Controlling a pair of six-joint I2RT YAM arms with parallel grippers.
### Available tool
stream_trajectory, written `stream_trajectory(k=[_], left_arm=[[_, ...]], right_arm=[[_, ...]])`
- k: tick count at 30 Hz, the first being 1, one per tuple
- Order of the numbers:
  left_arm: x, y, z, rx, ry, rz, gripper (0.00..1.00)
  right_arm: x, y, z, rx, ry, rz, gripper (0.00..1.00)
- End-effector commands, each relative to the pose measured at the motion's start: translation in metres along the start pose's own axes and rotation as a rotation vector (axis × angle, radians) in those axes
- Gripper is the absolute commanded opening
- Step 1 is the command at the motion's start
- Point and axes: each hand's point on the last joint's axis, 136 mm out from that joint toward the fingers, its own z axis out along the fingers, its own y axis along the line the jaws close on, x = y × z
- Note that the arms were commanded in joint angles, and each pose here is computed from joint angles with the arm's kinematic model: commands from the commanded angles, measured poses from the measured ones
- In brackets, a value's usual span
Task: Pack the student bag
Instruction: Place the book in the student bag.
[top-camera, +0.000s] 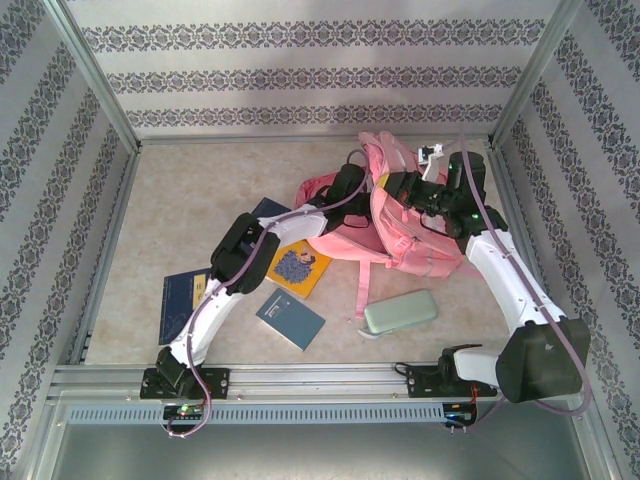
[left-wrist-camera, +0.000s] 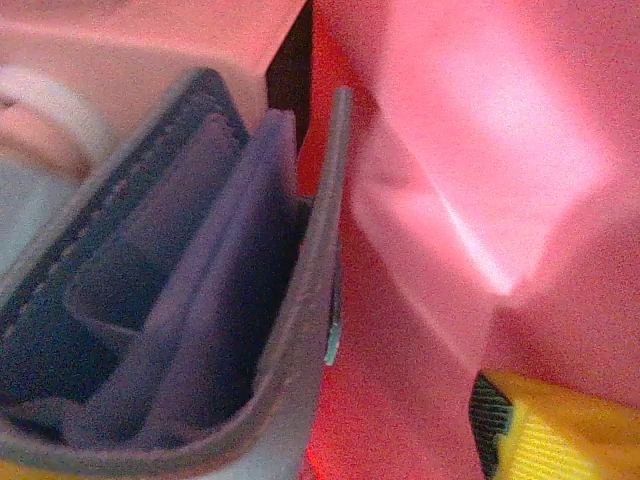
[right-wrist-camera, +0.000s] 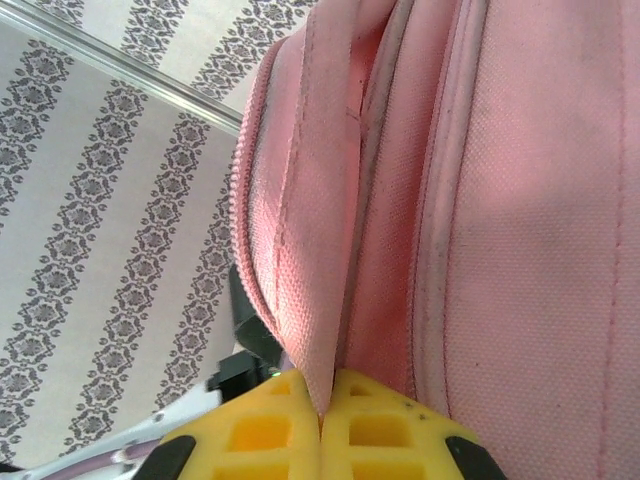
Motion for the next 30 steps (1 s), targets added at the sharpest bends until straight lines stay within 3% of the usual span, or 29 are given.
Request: stream_trajectory(k=[1,13,18,20,27,30], left_arm=[[0.008,-0.031,-0.028,-0.009,0.014,0.085,0.84],[0.028,-0.088,-0.157,-0.289,-0.041,0.369,0.88],[0.055,-0.083,-0.222,-0.425,-0.102,0.453,0.88],[0.074,-0.071,-0.242,-0.48,-0.076,0.497,0.88],[0.155,-0.025,-0.252,-0.651,0.164,0.718,0.89],[0.18,-0.006,-0.236,-0.64,0.243,0.778,0.9]], right_arm=[[-0.021,0.019,-0.015,-0.006,-0.087,-0.105,0.0],[-0.021,-0.008,-0.033,0.148,-0.164,-0.128,0.0],[-0.021,-0.014,-0.035,0.179,-0.171,-0.115,0.0],[-0.02,-0.019,-0.036,0.205,-0.168,-0.112,0.0],[-0.02,-0.038,-0.041,0.311,-0.179,-0.088,0.0],[-0.024,-0.046,-0.046,0.362,-0.196,-0.072,0.0]])
